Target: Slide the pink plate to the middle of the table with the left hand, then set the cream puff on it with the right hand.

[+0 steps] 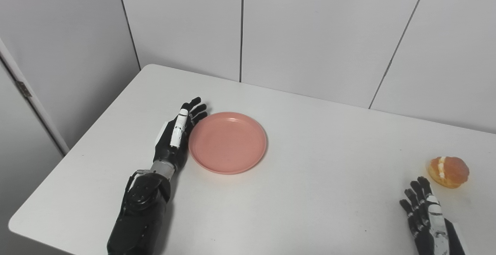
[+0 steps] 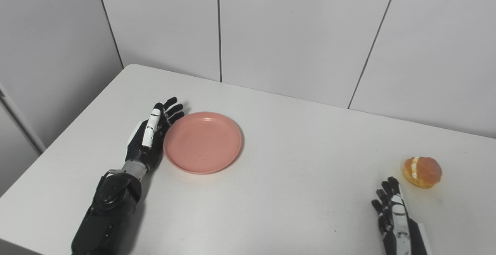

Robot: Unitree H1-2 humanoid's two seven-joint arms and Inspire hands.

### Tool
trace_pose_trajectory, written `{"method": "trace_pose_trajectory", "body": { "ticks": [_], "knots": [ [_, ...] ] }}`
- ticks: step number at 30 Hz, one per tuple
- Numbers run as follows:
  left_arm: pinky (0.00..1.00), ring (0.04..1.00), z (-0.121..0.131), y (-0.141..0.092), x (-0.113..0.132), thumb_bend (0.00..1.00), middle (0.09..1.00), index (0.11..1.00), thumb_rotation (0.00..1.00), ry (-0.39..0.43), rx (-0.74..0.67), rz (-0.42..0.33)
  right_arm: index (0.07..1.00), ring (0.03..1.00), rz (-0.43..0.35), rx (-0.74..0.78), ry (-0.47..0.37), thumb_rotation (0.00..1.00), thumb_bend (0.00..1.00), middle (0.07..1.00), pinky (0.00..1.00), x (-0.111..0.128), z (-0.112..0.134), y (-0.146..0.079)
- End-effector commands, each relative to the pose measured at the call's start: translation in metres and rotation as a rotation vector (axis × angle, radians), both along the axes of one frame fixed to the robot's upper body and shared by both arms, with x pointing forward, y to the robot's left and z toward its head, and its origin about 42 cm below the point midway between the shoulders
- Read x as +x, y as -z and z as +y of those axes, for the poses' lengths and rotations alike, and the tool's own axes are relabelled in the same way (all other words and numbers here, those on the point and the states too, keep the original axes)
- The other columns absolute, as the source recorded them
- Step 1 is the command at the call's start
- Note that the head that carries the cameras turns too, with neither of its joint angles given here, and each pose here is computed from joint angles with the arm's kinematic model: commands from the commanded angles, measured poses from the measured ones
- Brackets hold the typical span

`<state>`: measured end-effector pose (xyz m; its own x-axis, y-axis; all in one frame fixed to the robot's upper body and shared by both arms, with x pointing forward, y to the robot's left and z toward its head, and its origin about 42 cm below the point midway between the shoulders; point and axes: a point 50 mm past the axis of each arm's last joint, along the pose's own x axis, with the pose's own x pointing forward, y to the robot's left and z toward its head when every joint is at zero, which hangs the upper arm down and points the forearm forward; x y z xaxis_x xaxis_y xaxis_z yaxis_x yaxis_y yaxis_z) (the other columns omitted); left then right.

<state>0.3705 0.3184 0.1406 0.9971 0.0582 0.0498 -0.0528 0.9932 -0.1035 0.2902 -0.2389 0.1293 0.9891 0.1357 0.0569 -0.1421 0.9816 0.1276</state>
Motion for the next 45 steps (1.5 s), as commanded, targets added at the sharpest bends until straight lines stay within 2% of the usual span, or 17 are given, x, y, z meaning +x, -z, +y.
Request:
{"method": "trace_pose_trajectory", "body": {
  "ticks": [1,15,27,36,45],
  "knots": [
    [0.89,0.868,-0.014,0.021,-0.010,0.42,0.871,0.858,1.00,0.031,-0.025,0.090,1.000,1.000,-0.036,0.005,0.003,1.00,0.31,1.000,1.00,0.004,0.002,-0.007],
    [0.91,0.871,-0.049,0.034,-0.026,0.43,0.872,0.871,1.00,0.181,-0.061,0.112,1.000,1.000,-0.032,0.011,0.009,1.00,0.32,1.000,1.00,0.004,0.008,-0.009],
    [0.90,0.866,-0.077,0.024,-0.048,0.45,0.861,0.843,1.00,0.287,-0.088,0.108,1.000,1.000,-0.035,0.009,0.010,1.00,0.34,1.000,1.00,0.004,0.013,-0.014],
    [0.91,0.870,-0.099,0.024,-0.059,0.46,0.873,0.849,1.00,0.286,-0.102,0.068,1.000,1.000,-0.026,0.011,0.014,1.00,0.37,1.000,1.00,0.004,0.015,-0.016],
    [0.92,0.872,-0.113,0.016,-0.069,0.47,0.874,0.862,1.00,0.308,-0.116,0.073,1.000,1.000,-0.024,-0.006,0.013,1.00,0.39,1.000,1.00,0.004,0.015,-0.020]
  ]
}}
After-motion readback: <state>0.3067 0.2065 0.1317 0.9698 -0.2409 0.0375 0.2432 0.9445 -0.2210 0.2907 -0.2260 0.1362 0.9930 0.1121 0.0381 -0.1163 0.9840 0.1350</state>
